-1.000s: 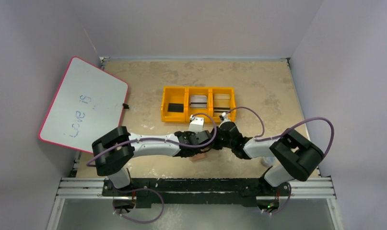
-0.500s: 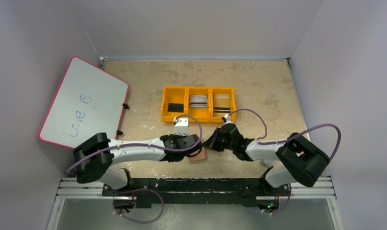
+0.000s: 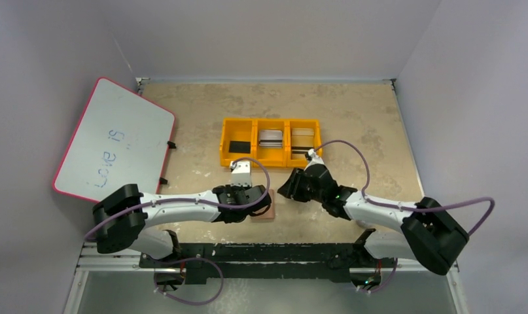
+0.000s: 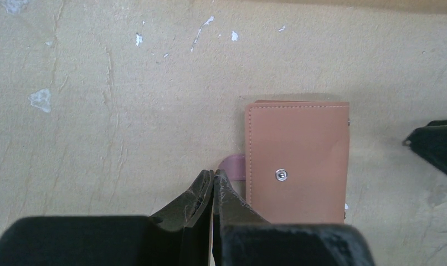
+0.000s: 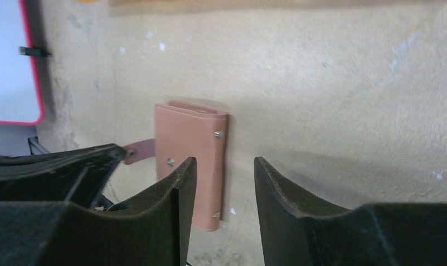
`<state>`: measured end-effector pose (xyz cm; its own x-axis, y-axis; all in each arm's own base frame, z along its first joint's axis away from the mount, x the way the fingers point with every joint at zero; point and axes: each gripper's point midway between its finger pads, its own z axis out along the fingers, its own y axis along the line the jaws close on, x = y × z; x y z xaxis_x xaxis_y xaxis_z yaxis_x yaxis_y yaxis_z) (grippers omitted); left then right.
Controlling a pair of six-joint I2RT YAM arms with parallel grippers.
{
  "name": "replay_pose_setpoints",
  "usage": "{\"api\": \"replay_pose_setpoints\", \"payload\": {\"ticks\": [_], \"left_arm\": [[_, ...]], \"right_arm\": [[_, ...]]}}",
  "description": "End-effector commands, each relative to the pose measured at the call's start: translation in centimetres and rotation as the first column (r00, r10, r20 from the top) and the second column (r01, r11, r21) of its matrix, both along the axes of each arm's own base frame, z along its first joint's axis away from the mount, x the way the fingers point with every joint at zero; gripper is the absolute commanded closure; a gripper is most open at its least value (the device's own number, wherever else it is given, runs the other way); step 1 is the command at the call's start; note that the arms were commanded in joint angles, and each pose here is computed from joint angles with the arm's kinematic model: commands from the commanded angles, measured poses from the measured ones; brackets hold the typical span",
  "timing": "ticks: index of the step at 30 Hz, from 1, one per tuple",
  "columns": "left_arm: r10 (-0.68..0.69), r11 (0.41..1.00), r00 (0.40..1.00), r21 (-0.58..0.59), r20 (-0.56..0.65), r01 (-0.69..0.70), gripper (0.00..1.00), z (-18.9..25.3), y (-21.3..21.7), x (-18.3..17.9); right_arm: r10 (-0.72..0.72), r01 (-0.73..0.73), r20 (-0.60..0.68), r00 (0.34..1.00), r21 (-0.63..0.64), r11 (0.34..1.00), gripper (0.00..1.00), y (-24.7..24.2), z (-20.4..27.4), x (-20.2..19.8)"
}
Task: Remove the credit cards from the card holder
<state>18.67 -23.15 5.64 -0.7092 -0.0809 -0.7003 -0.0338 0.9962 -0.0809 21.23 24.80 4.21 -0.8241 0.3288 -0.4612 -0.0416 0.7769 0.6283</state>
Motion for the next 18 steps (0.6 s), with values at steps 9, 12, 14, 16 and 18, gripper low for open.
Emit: {"api": "replay_pose_setpoints", "payload": {"ticks": [9,12,14,16,18], "left_arm": [[0.018,0.981,0.995,-0.196,0.096,0.001,1.0,3.3,-1.3,0.9],[0.009,0.956,0.99,-0.292,0.144,0.034,1.0,6.2,-2.0,1.1],[0.004,0.942,0.986,-0.332,0.169,0.053,1.0,7.7,-2.2,1.1],[-0.002,0.934,0.984,-0.352,0.179,0.066,1.0,8.6,-2.3,1.1],[-0.014,0.929,0.982,-0.362,0.187,0.082,1.0,9.3,-2.6,1.1]], "right_arm": [[0.186,-0.205,0.135,0.973,0.144,0.968,0.54,4.6,5.4,-1.2],[0.165,-0.185,0.136,0.977,0.154,0.971,0.52,4.7,5.4,-0.9],[0.172,-0.191,0.139,0.975,0.139,0.972,0.5,5.0,5.6,-0.5],[0.174,-0.19,0.131,0.976,0.118,0.975,0.49,5.2,5.4,-0.1],[0.162,-0.176,0.127,0.979,0.105,0.979,0.45,5.1,5.4,0.1]]}}
